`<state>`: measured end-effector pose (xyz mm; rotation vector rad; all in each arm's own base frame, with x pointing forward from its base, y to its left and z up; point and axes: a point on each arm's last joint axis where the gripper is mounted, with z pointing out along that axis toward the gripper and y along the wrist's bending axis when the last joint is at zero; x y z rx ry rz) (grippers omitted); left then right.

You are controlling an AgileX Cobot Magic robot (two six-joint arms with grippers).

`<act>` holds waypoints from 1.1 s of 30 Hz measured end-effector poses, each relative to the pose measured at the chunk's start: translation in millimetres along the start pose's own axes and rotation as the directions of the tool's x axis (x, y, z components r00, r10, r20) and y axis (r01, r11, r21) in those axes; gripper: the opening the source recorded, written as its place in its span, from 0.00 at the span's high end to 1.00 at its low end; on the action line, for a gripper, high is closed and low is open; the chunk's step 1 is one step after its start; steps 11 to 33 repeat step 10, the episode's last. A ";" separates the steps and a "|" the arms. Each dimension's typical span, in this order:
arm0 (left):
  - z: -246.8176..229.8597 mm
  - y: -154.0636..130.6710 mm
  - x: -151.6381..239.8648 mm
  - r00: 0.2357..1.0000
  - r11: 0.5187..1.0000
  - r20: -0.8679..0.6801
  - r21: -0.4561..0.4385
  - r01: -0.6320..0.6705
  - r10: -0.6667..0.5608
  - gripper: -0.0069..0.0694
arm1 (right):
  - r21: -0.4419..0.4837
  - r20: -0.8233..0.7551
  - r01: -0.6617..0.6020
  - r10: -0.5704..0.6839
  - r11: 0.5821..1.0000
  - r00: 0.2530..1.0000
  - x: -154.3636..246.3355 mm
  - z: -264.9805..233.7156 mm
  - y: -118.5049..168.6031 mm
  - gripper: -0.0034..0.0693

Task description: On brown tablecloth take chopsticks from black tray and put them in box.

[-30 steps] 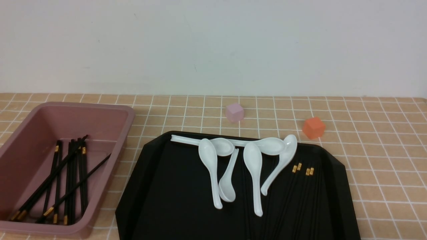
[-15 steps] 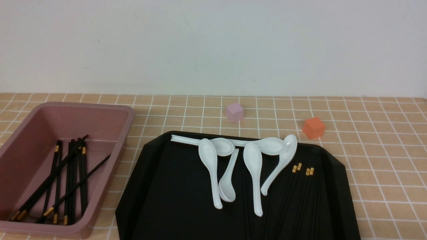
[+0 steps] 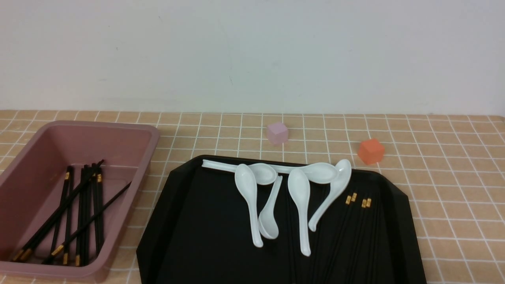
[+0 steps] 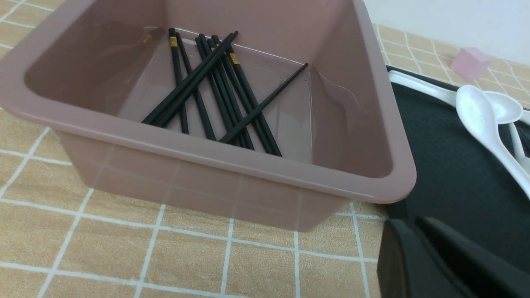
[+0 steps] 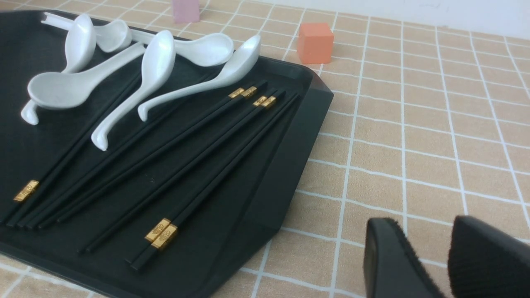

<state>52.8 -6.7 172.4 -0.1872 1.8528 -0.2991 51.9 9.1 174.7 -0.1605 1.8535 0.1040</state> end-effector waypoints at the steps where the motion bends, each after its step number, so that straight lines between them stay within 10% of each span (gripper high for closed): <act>1: 0.0 0.0 0.0 1.000 1.000 0.000 0.000 0.000 0.000 0.86 | 0.000 0.000 0.000 0.000 1.000 1.000 0.0 0.0 0.0 0.62; 33: 0.0 0.0 0.0 1.000 1.000 0.000 0.000 0.000 0.000 0.86 | 0.001 0.000 0.002 -0.002 1.000 1.000 0.0 0.0 -0.1 0.62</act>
